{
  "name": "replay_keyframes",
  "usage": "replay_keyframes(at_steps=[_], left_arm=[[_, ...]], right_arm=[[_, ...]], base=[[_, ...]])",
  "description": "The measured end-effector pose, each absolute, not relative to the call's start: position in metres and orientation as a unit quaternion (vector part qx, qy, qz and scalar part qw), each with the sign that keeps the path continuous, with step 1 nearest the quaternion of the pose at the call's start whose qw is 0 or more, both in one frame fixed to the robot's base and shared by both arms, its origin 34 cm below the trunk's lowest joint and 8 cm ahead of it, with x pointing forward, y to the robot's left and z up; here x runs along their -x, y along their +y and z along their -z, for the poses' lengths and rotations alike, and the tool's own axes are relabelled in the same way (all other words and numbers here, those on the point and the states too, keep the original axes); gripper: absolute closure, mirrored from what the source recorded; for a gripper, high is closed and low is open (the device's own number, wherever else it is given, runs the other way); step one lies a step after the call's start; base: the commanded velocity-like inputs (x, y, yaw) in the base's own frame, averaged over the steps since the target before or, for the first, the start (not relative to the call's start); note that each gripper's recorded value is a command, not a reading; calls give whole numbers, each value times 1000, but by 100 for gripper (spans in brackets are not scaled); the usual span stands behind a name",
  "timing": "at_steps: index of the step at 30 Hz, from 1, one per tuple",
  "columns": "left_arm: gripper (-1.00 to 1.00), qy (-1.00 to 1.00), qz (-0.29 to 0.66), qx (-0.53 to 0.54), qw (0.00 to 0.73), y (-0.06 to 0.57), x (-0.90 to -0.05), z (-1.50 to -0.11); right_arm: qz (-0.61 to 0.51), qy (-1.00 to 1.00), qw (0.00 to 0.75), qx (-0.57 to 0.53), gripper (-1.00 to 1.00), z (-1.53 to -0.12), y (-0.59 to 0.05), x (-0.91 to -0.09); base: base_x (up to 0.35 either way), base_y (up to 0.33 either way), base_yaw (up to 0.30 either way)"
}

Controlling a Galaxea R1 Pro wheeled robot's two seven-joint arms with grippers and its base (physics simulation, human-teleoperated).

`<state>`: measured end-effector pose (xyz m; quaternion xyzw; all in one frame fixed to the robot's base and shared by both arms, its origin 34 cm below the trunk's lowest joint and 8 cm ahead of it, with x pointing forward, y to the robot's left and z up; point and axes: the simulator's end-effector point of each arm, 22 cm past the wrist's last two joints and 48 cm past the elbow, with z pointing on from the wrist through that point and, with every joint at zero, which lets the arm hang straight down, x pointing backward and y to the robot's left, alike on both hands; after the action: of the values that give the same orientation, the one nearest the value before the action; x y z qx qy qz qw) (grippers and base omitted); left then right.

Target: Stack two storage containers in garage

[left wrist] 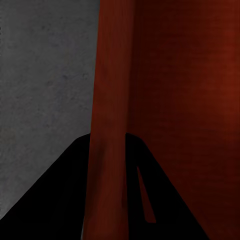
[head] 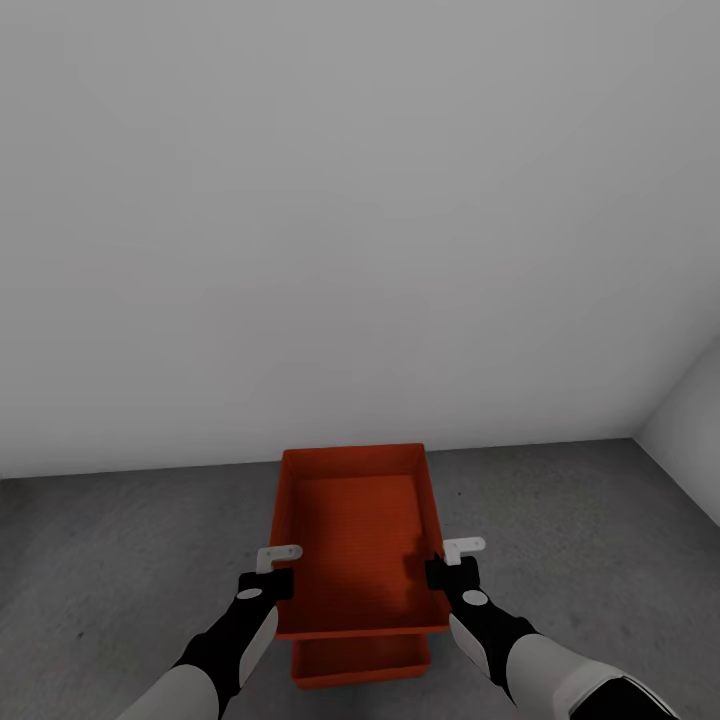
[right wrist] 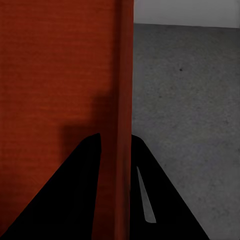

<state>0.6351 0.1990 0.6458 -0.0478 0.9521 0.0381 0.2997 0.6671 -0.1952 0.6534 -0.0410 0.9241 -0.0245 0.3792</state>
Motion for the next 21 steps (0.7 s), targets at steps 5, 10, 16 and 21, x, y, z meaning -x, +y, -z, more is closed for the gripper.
replay_keyframes(at_steps=[5,10,16,21], left_arm=[[100,952,-38,48,299,199,-635,-646],[100,953,-38,48,298,199,-635,-645],[100,952,-38,48,299,199,-635,-646],[100,953,-38,48,298,199,-634,-645]], right_arm=[[25,924,379,41,100,-653,-195,-667],[25,925,378,41,100,-653,-195,-667],[25,924,378,41,100,-653,-195,-667],[25,925,377,41,100,-652,-195,-666]], base=[[0,4,0],[0,0,0],[0,0,0],[0,0,0]])
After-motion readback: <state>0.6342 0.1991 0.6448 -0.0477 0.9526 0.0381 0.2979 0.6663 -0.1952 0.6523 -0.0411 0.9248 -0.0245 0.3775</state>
